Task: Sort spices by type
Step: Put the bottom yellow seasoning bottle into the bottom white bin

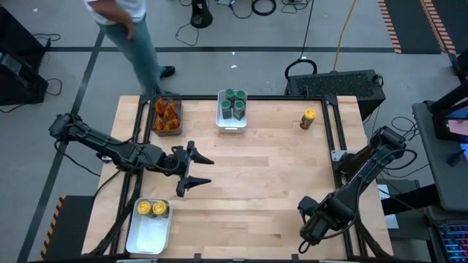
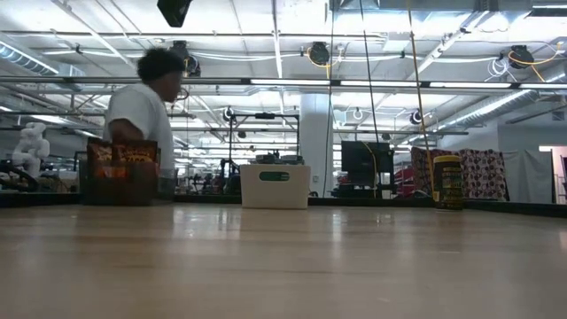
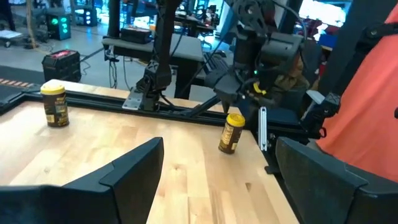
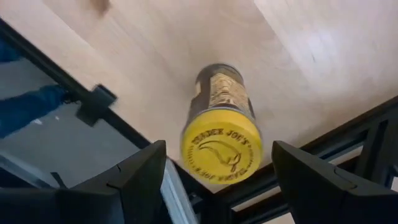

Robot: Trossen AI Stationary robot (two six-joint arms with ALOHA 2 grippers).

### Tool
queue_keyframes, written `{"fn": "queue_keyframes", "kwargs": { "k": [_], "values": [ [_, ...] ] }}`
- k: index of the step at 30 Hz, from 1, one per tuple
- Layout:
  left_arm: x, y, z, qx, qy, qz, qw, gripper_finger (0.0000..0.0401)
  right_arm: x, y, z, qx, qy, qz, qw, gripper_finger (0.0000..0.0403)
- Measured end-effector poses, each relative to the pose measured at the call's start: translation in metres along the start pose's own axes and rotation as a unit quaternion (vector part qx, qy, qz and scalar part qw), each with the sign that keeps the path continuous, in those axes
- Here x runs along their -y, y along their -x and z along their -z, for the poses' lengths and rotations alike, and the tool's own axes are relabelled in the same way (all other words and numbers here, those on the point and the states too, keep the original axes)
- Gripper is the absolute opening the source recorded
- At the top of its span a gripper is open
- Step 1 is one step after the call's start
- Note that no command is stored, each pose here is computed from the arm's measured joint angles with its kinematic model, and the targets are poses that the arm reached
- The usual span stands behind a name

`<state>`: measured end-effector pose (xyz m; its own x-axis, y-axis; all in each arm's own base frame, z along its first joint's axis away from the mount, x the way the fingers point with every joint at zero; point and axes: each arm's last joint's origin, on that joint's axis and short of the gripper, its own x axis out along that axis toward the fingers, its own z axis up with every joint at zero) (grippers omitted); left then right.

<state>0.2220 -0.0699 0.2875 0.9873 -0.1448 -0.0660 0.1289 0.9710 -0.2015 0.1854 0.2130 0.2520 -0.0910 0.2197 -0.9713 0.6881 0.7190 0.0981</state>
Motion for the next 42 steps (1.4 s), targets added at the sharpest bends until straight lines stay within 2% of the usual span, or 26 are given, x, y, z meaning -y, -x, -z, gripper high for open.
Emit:
{"fn": "queue_keyframes", "kwargs": {
  "k": [5, 10, 15, 22, 29, 38, 42],
  "values": [
    [0.000, 0.000, 0.000, 0.001, 0.007, -0.007, 1.000, 0.0315, 0.004, -0.012, -0.002, -0.012, 0.009, 0.008, 1.000, 0.0275],
    [-0.001, 0.000, 0.000, 0.004, 0.007, -0.016, 1.000, 0.0315, 0.002, -0.020, -0.003, -0.013, 0.024, -0.013, 1.000, 0.0275],
    [-0.002, 0.000, 0.000, 0.006, 0.007, -0.026, 1.000, 0.0315, 0.006, -0.028, -0.005, -0.013, 0.023, -0.006, 1.000, 0.0275],
    [-0.002, 0.000, 0.000, 0.005, 0.007, -0.029, 1.000, 0.0315, 0.005, -0.037, -0.007, -0.023, 0.026, -0.025, 0.999, 0.0274],
    [-0.002, 0.000, 0.000, 0.005, 0.007, -0.029, 1.000, 0.0315, 0.007, -0.040, -0.006, -0.050, 0.025, -0.022, 0.998, 0.0274],
    [-0.002, 0.000, 0.003, -0.008, 0.004, -0.031, 0.999, 0.0315, 0.006, -0.040, -0.006, -0.051, 0.026, -0.025, 0.998, 0.0274],
    [-0.002, 0.000, 0.003, -0.008, 0.004, -0.030, 1.000, 0.0315, 0.006, -0.040, -0.006, -0.050, 0.026, -0.025, 0.998, 0.0258]
  ]
}}
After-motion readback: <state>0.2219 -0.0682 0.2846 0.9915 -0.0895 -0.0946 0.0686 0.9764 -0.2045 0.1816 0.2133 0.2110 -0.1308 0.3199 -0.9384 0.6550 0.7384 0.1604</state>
